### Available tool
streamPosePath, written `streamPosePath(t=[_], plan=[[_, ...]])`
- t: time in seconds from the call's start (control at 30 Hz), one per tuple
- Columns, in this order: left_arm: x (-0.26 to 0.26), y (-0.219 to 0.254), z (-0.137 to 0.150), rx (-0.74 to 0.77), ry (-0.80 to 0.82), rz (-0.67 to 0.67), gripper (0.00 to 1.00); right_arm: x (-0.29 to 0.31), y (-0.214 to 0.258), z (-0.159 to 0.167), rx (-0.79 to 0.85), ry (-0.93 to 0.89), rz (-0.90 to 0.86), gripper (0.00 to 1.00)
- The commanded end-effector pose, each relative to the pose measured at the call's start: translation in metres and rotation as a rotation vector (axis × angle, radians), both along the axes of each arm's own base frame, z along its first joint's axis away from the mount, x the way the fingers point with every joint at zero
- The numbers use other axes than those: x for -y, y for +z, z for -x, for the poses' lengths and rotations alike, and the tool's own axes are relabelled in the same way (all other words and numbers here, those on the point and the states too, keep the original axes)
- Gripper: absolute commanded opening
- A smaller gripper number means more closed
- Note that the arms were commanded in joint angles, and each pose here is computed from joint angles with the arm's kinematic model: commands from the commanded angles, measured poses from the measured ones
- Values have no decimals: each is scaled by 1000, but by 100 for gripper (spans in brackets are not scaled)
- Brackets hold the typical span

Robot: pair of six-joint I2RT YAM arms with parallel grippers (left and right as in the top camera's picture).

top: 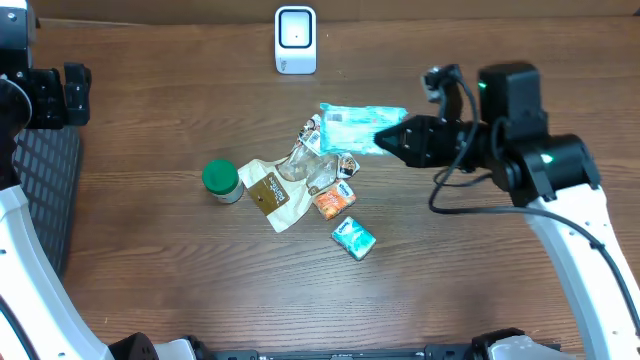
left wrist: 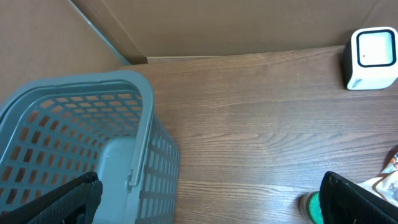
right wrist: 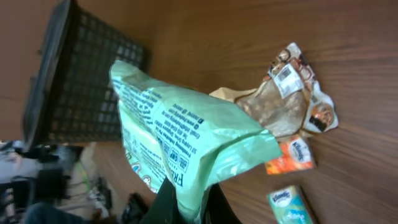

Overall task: Scan the item barcode
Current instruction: 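Lift the wipes pack and carry it up to the white scanner, then hold the wipes pack in front of the white scanner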

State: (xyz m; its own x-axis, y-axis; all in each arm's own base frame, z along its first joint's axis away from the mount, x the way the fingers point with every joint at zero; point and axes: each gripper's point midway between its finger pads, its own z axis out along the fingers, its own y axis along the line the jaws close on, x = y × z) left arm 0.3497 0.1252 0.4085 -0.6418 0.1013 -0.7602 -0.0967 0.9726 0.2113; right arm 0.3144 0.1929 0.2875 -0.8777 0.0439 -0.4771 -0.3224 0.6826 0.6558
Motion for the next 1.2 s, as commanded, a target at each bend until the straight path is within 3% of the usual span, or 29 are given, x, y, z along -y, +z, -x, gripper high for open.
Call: streamPosePath(t=[0.0, 0.17, 0.27, 0.4, 0.6, 0.97, 1.17], plan=[[-1, 1, 1, 1, -6, -11, 99, -7, 23, -30, 87, -41, 119, 4], [-1, 1, 1, 1, -6, -11, 100, -11, 47, -69, 140, -84, 205, 4], [-1, 1, 1, 1, -6, -11, 100, -8, 63, -109, 206, -158, 282, 4], [-1, 1, 1, 1, -6, -11, 99, -4, 61, -146, 283, -244, 394, 4], [-1, 1, 1, 1, -6, -11, 100, -10, 41, -206, 499, -364, 673, 4], [-1, 1, 1, 1, -6, -11, 100, -46, -8, -299, 918, -299, 1249, 4], [-1, 1, 1, 1, -6, -11, 100, -66, -39, -322, 1016, -245, 1299, 4]])
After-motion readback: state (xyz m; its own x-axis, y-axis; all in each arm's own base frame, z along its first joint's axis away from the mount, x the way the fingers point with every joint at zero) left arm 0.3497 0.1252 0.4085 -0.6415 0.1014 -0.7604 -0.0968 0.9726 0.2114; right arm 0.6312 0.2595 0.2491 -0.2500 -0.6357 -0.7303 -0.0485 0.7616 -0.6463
